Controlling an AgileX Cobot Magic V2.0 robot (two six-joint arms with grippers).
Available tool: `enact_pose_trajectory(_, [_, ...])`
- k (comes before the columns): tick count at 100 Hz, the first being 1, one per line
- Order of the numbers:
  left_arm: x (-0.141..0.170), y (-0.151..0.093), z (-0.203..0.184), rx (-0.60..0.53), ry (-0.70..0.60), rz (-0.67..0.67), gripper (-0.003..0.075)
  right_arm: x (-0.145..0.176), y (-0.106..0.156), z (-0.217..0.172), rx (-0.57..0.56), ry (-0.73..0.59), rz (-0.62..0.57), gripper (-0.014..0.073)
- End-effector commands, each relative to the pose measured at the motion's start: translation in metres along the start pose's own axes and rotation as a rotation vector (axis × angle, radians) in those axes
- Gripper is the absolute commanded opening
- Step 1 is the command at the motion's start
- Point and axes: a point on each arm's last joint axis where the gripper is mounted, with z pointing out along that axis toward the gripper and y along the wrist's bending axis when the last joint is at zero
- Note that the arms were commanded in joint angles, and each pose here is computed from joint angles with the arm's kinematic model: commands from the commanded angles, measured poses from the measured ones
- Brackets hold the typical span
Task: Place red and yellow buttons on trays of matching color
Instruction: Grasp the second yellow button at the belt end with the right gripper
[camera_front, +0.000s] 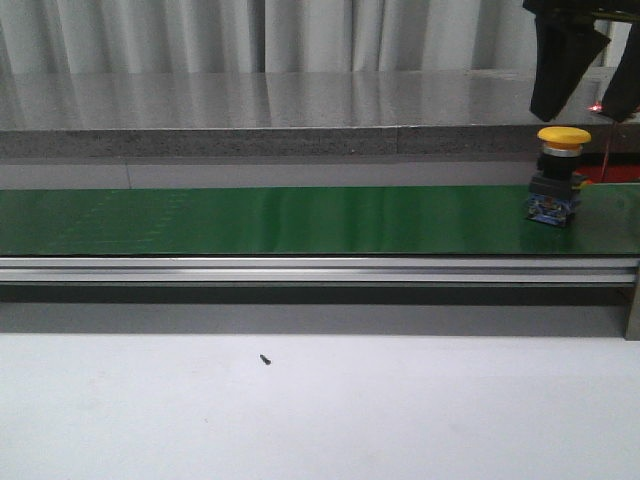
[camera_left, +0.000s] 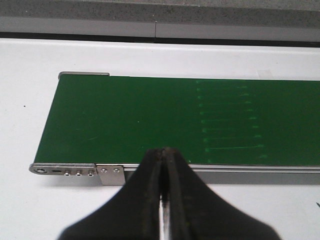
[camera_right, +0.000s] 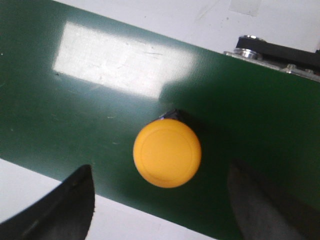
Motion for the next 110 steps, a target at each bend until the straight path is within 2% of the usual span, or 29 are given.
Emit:
enact_pose_trajectory(1, [-0.014,-0.002,-0.005,0.002,-0.096,-0.005,-0.002,-0.007,0.001,-0.017,0.019,-0.093,-0.021,0.0573])
enact_pose_trajectory(36, [-0.014,-0.002,-0.006,0.002,-0.098,-0.005,-0.002,-0.008,-0.009,0.013,0.062,-0.016,-0.038,0.0563])
enact_pose_trajectory(43, [-0.014,-0.002,-0.006,0.002,-0.098,-0.005,-0.002,-0.008,-0.01,0.013,0.068,-0.015,-0.039,0.0507])
enact_pose_trajectory(58, [-0.014,-0.002,-0.006,0.002,-0.098,-0.005,-0.002,-0.007,-0.016,0.012,0.075,-0.003,-0.008,0.0301])
enact_pose_trajectory(67, [-0.014,-0.002,-0.006,0.004,-0.099,-0.009,-0.002,-0.005,-0.016,0.011,0.074,0.008,-0.006,0.0233])
enact_pose_trajectory(87, [-0.014,-0.002,-0.006,0.011,-0.1,-0.019,-0.002,0.0,-0.013,-0.003,0.068,0.022,-0.006,0.0215])
enact_pose_trajectory(110, [-0.014,-0.002,-0.006,0.011,-0.1,-0.019,-0.002,0.022,-0.006,-0.034,0.072,-0.073,0.012,0.0215])
